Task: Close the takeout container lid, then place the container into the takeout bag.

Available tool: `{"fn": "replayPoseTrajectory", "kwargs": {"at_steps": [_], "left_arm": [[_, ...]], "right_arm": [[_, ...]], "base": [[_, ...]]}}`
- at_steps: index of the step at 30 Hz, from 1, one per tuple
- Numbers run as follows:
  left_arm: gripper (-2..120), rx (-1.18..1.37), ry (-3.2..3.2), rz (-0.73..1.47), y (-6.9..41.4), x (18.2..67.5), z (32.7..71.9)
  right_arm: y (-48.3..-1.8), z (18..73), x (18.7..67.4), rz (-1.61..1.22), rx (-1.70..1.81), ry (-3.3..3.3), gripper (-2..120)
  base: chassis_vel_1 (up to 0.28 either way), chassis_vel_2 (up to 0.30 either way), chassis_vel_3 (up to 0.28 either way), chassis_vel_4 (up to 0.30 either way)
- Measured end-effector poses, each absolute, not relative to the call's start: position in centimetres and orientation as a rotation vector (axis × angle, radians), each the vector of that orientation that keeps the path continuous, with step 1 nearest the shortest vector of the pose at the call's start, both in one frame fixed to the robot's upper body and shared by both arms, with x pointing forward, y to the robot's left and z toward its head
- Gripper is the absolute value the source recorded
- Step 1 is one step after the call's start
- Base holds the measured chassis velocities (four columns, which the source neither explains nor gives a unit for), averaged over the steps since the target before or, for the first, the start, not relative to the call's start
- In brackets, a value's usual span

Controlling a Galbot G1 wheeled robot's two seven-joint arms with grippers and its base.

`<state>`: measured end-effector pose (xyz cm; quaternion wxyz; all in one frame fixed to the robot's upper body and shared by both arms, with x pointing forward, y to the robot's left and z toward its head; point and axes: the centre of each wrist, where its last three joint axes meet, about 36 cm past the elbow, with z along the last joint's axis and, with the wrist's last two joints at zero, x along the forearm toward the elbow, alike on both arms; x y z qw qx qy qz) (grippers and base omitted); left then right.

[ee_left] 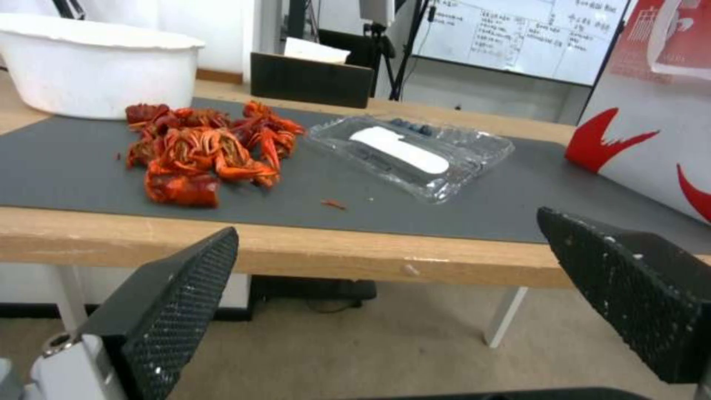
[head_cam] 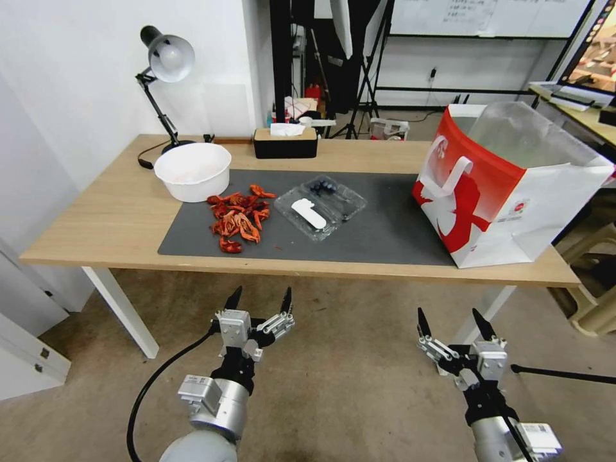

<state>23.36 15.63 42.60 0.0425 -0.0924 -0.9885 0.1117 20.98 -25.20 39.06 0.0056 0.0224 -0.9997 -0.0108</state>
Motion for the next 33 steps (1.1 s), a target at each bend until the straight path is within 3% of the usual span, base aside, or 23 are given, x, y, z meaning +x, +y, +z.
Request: {"fn": "replayPoseTrajectory", "kwargs": {"at_steps": [11, 33], "left_arm": [[100, -0.281, -3.021, 0.321, 16.2, 23.8, 42.0], [100, -0.275, -3.03, 0.287, 17.6, 24.8, 40.8]], "right_arm": [[-25.7, 39.3, 24.9, -0.072, 0.238, -3.153, 100], [-26.9, 45.0, 39.4, -0.082, 0.455, -3.125, 100]], "base": [[0.0, 0.0, 0.0, 0.0], [0.0, 0.0, 0.0, 0.0]]}}
